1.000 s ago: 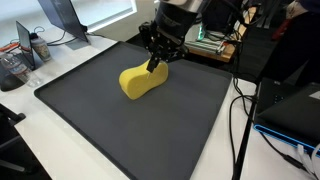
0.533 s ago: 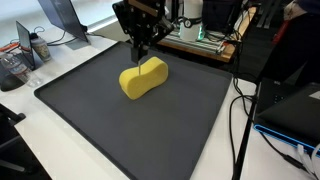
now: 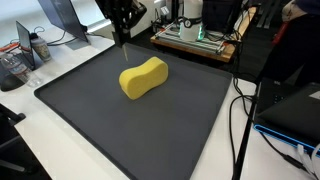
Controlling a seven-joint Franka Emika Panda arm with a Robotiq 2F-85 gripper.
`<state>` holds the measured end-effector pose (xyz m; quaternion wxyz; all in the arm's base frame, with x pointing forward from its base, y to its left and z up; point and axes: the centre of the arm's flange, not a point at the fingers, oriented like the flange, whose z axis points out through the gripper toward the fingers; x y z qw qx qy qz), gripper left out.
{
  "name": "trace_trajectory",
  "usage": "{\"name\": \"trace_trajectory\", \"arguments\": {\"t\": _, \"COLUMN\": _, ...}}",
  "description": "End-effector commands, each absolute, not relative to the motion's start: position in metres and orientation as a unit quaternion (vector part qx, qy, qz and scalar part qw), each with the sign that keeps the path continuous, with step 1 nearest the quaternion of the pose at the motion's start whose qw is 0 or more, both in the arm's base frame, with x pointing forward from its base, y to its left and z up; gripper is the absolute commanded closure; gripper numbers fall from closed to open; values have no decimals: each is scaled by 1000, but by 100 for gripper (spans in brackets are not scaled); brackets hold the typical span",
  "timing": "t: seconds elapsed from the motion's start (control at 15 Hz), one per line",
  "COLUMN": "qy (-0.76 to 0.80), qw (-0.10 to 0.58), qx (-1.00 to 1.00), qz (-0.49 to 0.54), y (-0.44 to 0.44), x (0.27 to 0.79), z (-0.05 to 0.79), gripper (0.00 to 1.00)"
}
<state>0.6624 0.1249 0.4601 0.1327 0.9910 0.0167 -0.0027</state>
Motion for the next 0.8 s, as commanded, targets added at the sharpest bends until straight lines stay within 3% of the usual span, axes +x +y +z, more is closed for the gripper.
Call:
{"name": "trace_trajectory", "arguments": {"t": 0.0, "qy": 16, "qw": 133, "qx": 991, "qz": -3, "y": 124, "x": 663, "z": 460, "gripper": 88}}
{"name": "trace_trajectory", "arguments": {"t": 0.33, "qy": 20, "qw": 134, "qx": 991, "qz": -4, "y": 131, "x": 662, "z": 457, "gripper": 88}}
{"name": "trace_trajectory", "arguments": {"t": 0.4, "qy": 15, "qw": 133, "qx": 991, "qz": 5, "y": 128, "x": 665, "z": 457, "gripper": 97}}
{"name": "trace_trajectory", "arguments": {"t": 0.73, "qy": -43, "qw": 84, "qx": 995, "qz": -40, "y": 70, "x": 669, "z": 472, "gripper": 97}}
